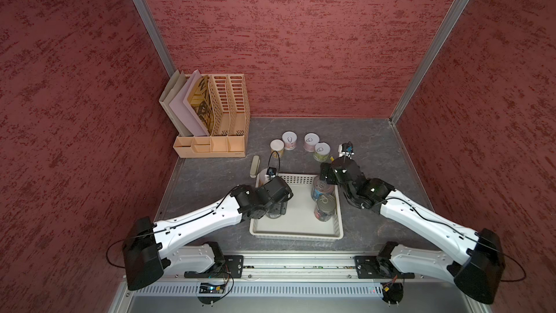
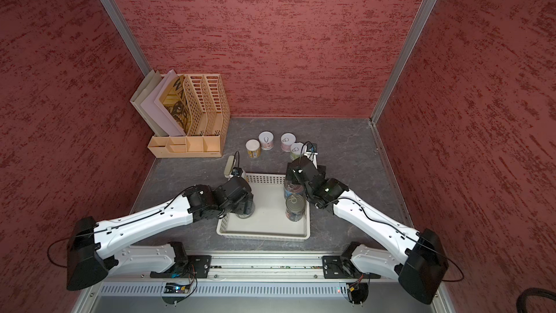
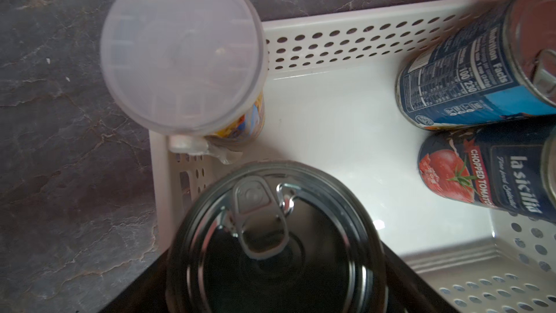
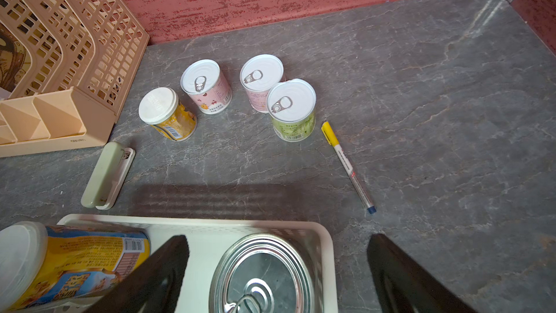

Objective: Put the canned food in the basket
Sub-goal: Place the canned food in the basket.

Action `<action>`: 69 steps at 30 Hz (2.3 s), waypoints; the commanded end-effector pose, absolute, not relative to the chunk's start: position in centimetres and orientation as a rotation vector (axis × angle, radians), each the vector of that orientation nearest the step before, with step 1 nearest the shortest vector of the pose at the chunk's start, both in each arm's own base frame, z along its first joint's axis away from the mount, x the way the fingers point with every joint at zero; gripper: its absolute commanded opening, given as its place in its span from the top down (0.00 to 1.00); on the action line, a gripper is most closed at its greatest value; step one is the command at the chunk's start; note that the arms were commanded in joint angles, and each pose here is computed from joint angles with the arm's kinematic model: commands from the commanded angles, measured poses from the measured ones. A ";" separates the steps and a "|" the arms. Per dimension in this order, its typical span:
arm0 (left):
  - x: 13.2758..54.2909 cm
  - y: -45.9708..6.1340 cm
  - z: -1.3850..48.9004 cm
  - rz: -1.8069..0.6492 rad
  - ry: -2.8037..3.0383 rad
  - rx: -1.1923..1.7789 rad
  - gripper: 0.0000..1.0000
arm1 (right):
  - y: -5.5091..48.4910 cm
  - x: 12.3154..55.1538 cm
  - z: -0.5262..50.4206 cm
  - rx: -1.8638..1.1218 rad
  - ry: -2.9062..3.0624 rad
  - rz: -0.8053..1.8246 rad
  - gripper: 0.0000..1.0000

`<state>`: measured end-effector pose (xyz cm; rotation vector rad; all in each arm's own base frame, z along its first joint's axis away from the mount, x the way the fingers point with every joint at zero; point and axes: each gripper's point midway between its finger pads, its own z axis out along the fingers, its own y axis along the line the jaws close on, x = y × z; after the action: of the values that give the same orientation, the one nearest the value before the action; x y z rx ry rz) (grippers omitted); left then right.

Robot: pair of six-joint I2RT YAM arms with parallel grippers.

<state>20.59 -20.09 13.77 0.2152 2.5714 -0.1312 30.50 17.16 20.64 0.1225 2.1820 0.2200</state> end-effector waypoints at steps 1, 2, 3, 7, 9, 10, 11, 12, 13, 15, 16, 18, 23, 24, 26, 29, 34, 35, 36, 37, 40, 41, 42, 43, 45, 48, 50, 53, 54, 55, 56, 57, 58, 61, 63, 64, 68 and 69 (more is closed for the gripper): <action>23.0 -19.9 16.1 -0.099 2.434 0.146 0.46 | 17.4 30.8 20.9 0.128 2.178 0.242 0.01; 23.1 -19.8 15.9 -0.086 2.432 0.149 0.46 | 17.4 30.8 20.9 0.129 2.179 0.243 0.02; 23.2 -19.8 15.6 -0.076 2.432 0.151 0.46 | 17.5 30.8 20.9 0.127 2.180 0.245 0.02; 23.6 -19.5 14.4 -0.021 2.459 0.142 0.46 | 17.6 30.9 20.8 0.126 2.183 0.247 0.02; 23.7 -19.5 13.8 0.000 2.473 0.135 0.46 | 17.6 30.9 20.7 0.123 2.185 0.244 0.02; 23.8 -19.4 13.6 0.012 2.477 0.134 0.45 | 17.6 30.9 20.6 0.123 2.187 0.242 0.02; 23.8 -19.3 13.5 0.017 2.483 0.126 0.46 | 17.7 30.9 20.7 0.122 2.187 0.244 0.02; 23.9 -19.2 13.3 0.022 2.492 0.120 0.46 | 17.7 30.9 20.6 0.122 2.189 0.244 0.02; 23.9 -19.0 13.2 0.027 2.494 0.111 0.46 | 17.7 30.9 20.6 0.121 2.190 0.244 0.02; 24.1 -18.4 13.0 0.036 2.503 0.083 0.44 | 17.7 30.9 20.6 0.120 2.190 0.245 0.02; 24.1 -18.3 13.0 0.035 2.505 0.077 0.44 | 17.8 30.9 20.5 0.119 2.192 0.246 0.02; 24.2 -17.9 12.9 0.036 2.507 0.061 0.43 | 17.8 30.9 20.5 0.118 2.193 0.246 0.02; 24.1 -17.7 12.6 0.039 2.516 0.052 0.27 | 17.9 30.9 20.5 0.117 2.194 0.250 0.02; 24.1 -17.6 12.5 0.042 2.519 0.050 0.23 | 17.9 30.9 20.5 0.118 2.194 0.249 0.02; 24.1 -17.6 12.5 0.047 2.521 0.048 0.15 | 17.9 30.9 20.5 0.116 2.195 0.249 0.02; 24.1 -17.6 12.4 0.049 2.521 0.047 0.03 | 17.9 30.9 20.5 0.116 2.196 0.249 0.02; 24.0 -17.4 12.4 0.061 2.524 0.039 0.00 | 17.9 30.9 20.4 0.116 2.197 0.251 0.01; 24.0 -17.4 12.4 0.062 2.525 0.039 0.00 | 17.9 30.9 20.4 0.115 2.199 0.250 0.02; 24.0 -17.3 12.5 0.062 2.524 0.034 0.00 | 18.0 30.9 20.4 0.115 2.200 0.250 0.02; 24.0 -17.3 12.5 0.063 2.522 0.035 0.00 | 18.0 30.9 20.4 0.114 2.198 0.251 0.01; 24.1 -17.3 13.2 0.058 2.509 0.028 0.00 | 17.9 31.0 20.3 0.114 2.200 0.246 0.02; 24.2 -17.4 13.7 0.045 2.500 0.031 0.00 | 18.0 31.0 20.4 0.114 2.198 0.248 0.02; 24.3 -17.5 14.3 0.031 2.490 0.030 0.00 | 18.0 31.0 20.3 0.109 2.199 0.246 0.02; 24.4 -17.8 15.1 0.009 2.478 0.033 0.00 | 18.0 31.0 20.4 0.108 2.199 0.246 0.02; 24.4 -18.3 16.9 -0.041 2.454 0.042 0.00 | 18.0 31.1 20.4 0.108 2.197 0.244 0.02; 24.9 -18.7 20.1 -0.108 2.395 0.046 0.00 | 18.0 31.1 20.5 0.102 2.195 0.243 0.02; 25.3 -18.6 22.5 -0.138 2.343 0.034 0.00 | 18.1 31.1 20.5 0.098 2.194 0.247 0.02; 26.1 -18.8 25.5 -0.227 2.271 0.008 0.00 | 18.2 31.1 20.7 0.097 2.190 0.254 0.02; 26.4 -18.7 26.2 -0.251 2.247 -0.005 0.00 | 18.2 31.1 20.7 0.095 2.190 0.256 0.02; 26.8 -18.5 27.1 -0.274 2.219 -0.028 0.00 | 18.2 31.1 20.7 0.093 2.190 0.258 0.02; 27.3 -17.9 27.6 -0.288 2.197 -0.061 0.00 | 18.3 31.1 20.8 0.089 2.190 0.261 0.02; 27.8 -17.3 28.0 -0.301 2.174 -0.096 0.00 | 18.3 31.1 20.8 0.087 2.190 0.260 0.02; 28.5 -16.3 28.3 -0.307 2.149 -0.150 0.00 | 18.3 31.2 20.8 0.083 2.190 0.257 0.02; 30.1 -11.7 28.1 -0.261 2.061 -0.334 0.00 | 18.2 31.4 20.5 0.084 2.199 0.246 0.02; 30.3 -7.8 27.2 -0.170 2.011 -0.466 0.00 | 17.9 31.8 20.1 0.097 2.218 0.250 0.02; 30.2 -6.1 26.6 -0.139 1.992 -0.520 0.00 | 17.7 32.0 19.8 0.112 2.233 0.255 0.02; 30.2 -4.3 25.6 -0.222 1.997 -0.583 0.00 | 17.7 33.0 18.5 0.126 2.289 0.271 0.02; 30.2 -4.2 25.7 -0.230 1.991 -0.585 0.00 | 17.7 33.3 18.3 0.124 2.297 0.258 0.02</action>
<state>29.59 -3.53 24.31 -0.5888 2.0454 -0.1197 32.50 16.91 17.63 0.1323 2.2910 0.2116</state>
